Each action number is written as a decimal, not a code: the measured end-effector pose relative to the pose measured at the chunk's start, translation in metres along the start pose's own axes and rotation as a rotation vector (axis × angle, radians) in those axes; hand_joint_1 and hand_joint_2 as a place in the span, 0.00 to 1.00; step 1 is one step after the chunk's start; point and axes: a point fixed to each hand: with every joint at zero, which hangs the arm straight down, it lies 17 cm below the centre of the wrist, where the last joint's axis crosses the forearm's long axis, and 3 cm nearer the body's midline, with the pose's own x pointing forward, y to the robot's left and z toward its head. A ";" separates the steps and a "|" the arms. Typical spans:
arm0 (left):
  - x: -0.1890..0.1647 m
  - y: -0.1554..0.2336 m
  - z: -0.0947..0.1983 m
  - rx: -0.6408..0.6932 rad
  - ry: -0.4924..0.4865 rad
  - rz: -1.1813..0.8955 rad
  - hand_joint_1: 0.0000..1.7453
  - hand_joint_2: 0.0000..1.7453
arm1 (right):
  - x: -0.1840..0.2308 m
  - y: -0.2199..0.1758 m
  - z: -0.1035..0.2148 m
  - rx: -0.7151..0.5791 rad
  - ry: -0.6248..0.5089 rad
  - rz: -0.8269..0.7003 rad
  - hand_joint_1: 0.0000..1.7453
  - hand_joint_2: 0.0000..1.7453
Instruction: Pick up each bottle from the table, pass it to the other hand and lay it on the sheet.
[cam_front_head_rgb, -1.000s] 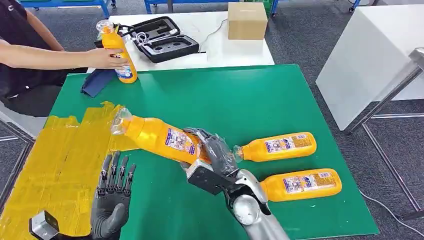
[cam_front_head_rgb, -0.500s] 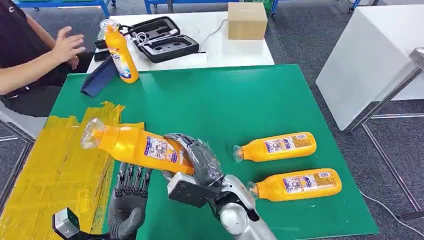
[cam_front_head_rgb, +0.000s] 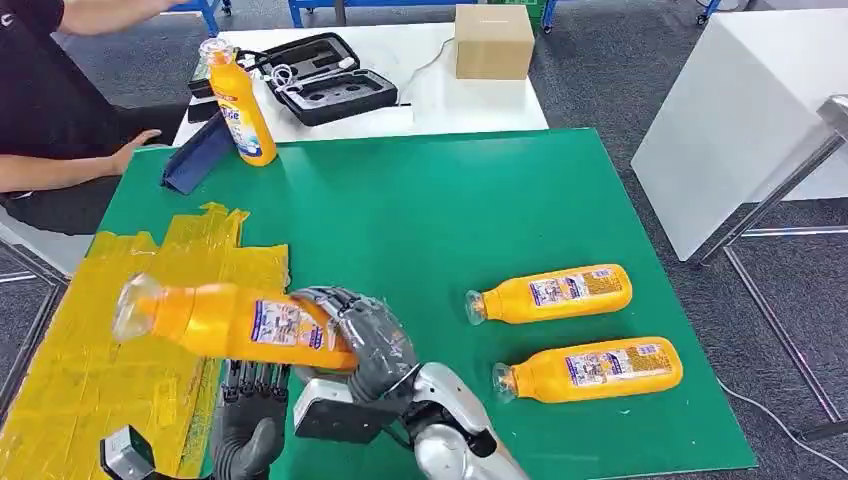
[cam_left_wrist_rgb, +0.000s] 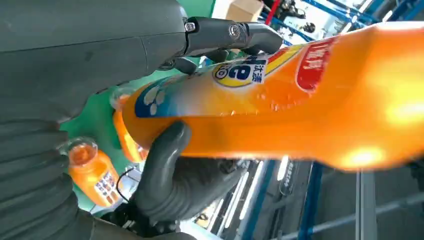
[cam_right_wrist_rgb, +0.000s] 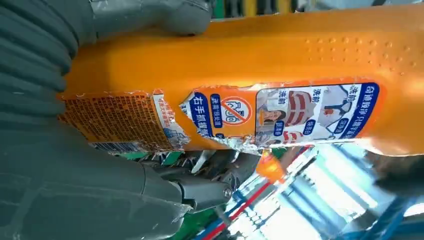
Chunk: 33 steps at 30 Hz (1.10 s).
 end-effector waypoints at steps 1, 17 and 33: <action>0.000 0.002 0.002 0.009 0.000 0.002 0.00 1.00 | 0.004 0.008 0.001 0.019 -0.008 0.002 1.00 1.00; 0.072 0.055 0.011 0.127 -0.128 -0.006 0.00 1.00 | -0.013 0.096 0.038 0.262 -0.019 0.040 1.00 1.00; 0.105 0.062 0.009 0.142 -0.206 -0.006 0.23 1.00 | -0.019 0.110 0.047 0.289 0.034 0.050 1.00 1.00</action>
